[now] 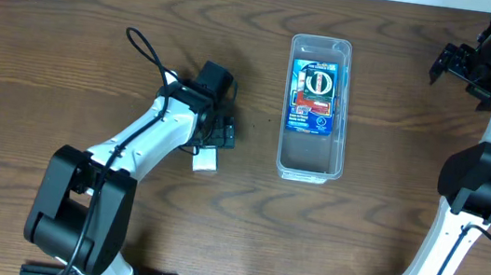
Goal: Pack container
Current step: 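Grasp the white-green Panadol box with the left gripper and lift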
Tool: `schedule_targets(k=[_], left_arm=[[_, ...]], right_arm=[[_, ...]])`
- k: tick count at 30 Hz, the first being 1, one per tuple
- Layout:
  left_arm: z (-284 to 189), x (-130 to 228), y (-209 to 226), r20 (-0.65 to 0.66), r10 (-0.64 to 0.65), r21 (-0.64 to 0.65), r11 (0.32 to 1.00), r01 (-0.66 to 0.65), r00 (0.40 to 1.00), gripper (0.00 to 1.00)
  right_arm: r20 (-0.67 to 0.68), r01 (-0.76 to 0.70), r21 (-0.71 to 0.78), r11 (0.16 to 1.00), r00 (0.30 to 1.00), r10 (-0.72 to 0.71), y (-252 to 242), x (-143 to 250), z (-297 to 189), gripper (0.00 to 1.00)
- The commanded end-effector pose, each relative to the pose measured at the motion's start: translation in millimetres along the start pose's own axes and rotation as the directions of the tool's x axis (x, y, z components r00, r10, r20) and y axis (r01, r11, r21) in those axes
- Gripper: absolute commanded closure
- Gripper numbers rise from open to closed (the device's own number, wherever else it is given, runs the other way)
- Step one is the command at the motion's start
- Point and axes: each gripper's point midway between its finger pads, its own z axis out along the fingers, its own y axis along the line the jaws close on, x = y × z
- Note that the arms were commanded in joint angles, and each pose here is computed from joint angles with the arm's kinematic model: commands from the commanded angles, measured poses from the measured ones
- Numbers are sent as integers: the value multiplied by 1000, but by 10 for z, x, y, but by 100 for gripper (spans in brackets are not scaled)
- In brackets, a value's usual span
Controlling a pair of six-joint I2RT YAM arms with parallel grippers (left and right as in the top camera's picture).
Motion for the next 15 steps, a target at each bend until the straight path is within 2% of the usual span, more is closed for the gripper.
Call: schedule_targets(k=[1, 15], left_arm=[[93, 4, 28, -15, -11, -30, 999, 10, 1000, 2], [129, 18, 31, -22, 2, -34, 999, -3, 1000, 2]], right_arm=[[-5, 9, 2, 1000, 1000, -9, -11, 3, 16, 1], [-5, 9, 2, 1000, 1000, -9, -11, 3, 16, 1]])
